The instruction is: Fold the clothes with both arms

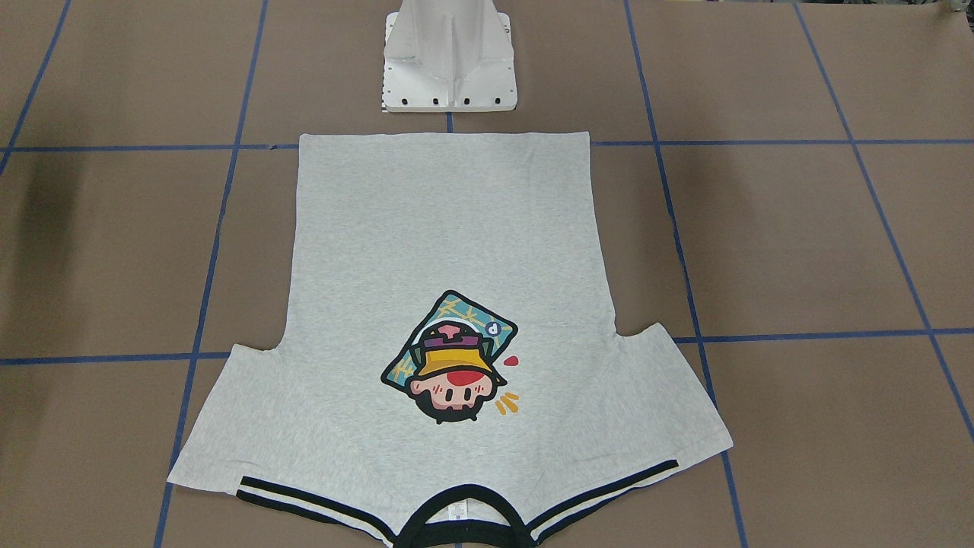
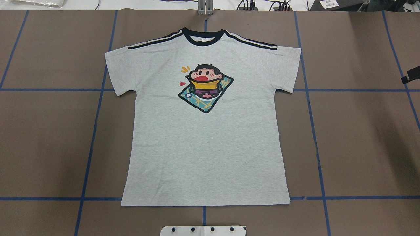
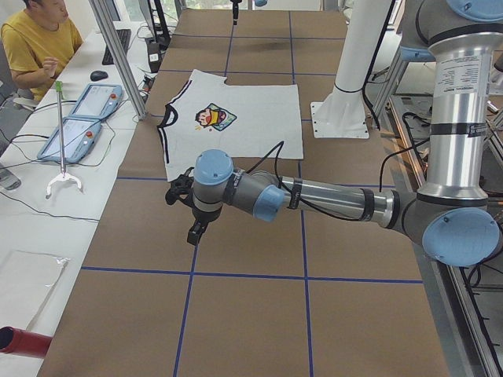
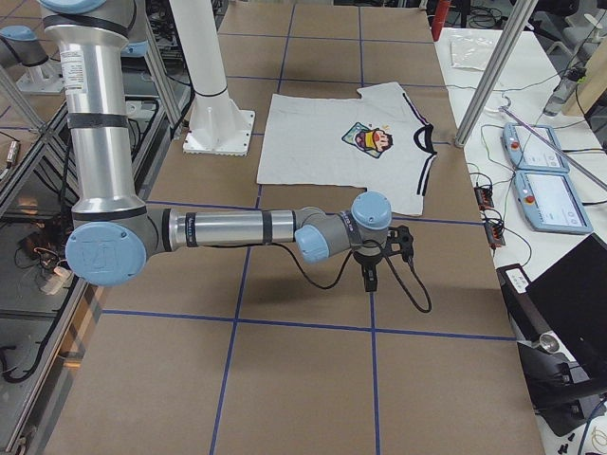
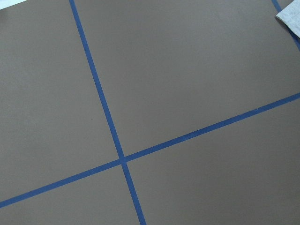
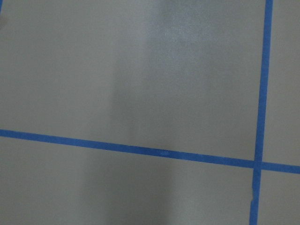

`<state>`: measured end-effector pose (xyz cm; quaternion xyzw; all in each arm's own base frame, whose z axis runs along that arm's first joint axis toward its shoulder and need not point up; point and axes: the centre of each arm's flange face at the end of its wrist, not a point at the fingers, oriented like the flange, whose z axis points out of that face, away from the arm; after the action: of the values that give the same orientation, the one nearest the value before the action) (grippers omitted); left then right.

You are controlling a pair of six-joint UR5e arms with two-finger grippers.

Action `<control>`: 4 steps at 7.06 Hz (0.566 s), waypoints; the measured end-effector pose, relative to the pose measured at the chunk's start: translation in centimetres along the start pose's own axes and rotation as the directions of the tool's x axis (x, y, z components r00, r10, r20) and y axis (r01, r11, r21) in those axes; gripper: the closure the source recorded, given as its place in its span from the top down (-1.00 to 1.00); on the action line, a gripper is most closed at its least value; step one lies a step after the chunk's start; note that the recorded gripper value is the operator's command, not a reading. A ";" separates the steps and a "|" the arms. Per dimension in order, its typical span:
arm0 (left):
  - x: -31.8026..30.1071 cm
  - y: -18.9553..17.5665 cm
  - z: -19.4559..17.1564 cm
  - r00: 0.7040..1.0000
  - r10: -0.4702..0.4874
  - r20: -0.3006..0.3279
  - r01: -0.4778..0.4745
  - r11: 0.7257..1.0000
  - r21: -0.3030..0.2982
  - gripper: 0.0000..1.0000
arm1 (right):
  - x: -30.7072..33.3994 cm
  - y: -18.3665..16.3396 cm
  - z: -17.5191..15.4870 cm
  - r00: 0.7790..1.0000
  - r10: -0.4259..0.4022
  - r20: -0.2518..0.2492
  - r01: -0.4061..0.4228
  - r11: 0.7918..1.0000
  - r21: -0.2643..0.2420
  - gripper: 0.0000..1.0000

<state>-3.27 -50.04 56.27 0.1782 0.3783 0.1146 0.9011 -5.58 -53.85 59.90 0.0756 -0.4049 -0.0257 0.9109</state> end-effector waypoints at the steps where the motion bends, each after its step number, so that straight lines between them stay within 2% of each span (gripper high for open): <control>1: 0.0 0.0 0.0 1.000 0.001 0.000 -0.001 1.000 0.000 1.00 | -0.2 0.0 0.3 1.000 -0.003 0.001 0.003 1.000 -0.004 1.00; 4: 0.4 -0.5 -0.3 1.000 0.013 0.003 -0.013 1.000 0.008 1.00 | -3.8 -1.7 1.6 1.000 -0.019 0.014 0.019 1.000 -0.018 1.00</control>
<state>-3.14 -50.32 55.61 0.1844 0.3762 0.1187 0.9002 -9.28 -55.30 57.93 0.0708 -0.4100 -0.0387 0.9085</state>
